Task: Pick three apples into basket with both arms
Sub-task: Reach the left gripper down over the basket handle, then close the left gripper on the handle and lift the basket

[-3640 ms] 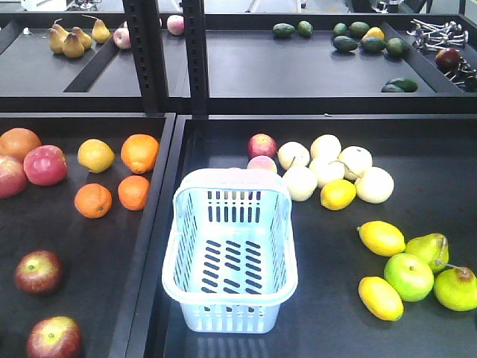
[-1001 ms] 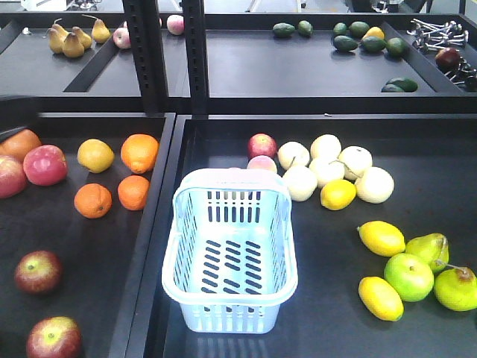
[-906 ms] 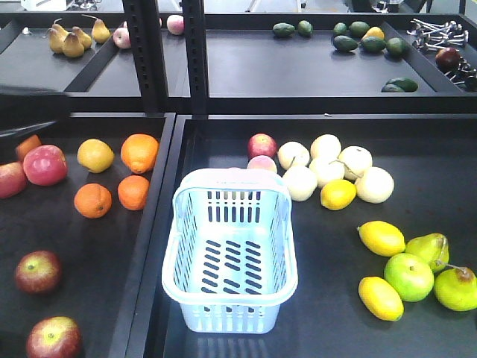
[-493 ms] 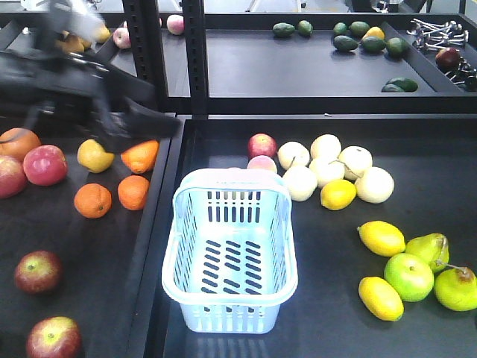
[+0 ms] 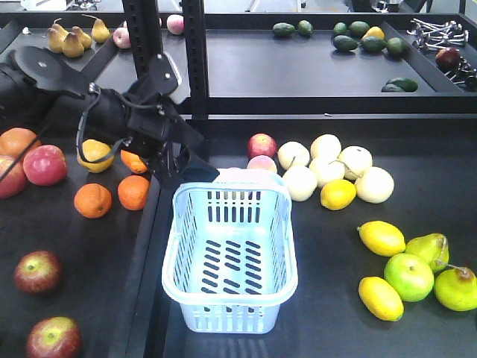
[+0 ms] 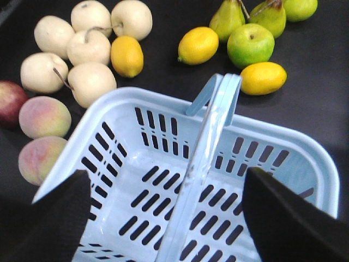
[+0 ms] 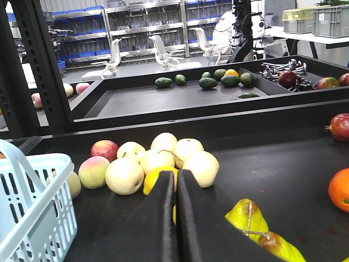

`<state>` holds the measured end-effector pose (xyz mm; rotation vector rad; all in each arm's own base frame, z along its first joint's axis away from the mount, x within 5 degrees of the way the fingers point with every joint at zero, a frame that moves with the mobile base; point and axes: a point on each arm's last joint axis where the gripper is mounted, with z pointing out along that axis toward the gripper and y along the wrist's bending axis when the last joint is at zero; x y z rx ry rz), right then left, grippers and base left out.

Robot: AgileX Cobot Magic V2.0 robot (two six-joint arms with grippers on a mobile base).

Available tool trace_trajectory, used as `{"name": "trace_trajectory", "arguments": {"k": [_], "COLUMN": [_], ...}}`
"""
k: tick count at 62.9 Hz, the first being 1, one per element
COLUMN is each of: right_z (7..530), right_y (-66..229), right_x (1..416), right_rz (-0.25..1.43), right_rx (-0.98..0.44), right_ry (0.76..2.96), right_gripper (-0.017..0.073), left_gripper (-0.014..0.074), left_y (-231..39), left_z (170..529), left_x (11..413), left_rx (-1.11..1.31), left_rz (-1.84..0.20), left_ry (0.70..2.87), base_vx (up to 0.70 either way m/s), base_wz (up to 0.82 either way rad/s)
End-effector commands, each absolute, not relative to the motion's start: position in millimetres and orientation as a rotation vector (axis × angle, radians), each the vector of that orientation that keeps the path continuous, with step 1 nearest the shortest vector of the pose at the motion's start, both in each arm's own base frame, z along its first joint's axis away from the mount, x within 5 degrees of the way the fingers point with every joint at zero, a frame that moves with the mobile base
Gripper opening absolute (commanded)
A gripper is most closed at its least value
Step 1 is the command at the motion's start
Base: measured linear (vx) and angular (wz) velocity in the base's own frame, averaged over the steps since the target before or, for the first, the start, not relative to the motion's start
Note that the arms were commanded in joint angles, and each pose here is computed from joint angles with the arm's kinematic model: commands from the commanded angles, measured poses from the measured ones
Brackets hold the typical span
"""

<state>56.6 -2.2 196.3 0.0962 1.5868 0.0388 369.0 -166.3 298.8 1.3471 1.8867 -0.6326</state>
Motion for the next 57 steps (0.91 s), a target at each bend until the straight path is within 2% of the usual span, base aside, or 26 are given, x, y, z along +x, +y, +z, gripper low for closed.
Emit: {"name": "trace_trajectory", "arguments": {"k": [1, 49, 57], "right_z": [200, 200, 200], "right_y": [-2, -2, -2], "right_x": [56, 56, 56], "right_rz": [0.025, 0.025, 0.025], "right_rx": [0.083, 0.083, 0.083], "right_ry": [1.51, 1.51, 1.51], "right_gripper": [-0.0004, -0.0004, -0.0004], "left_gripper": [0.054, 0.0538, 0.05], "left_y": [-170, -174, -175], "left_z": [323, 264, 261], "left_x": [367, 389, 390], "left_rx": [1.298, 1.384, 1.37], "left_rz": [-0.635, -0.642, -0.658], "left_ry": [1.812, 1.921, 1.942], "base_vx": [0.0, 0.0, 0.0], "base_wz": [0.0, 0.0, 0.0]}}
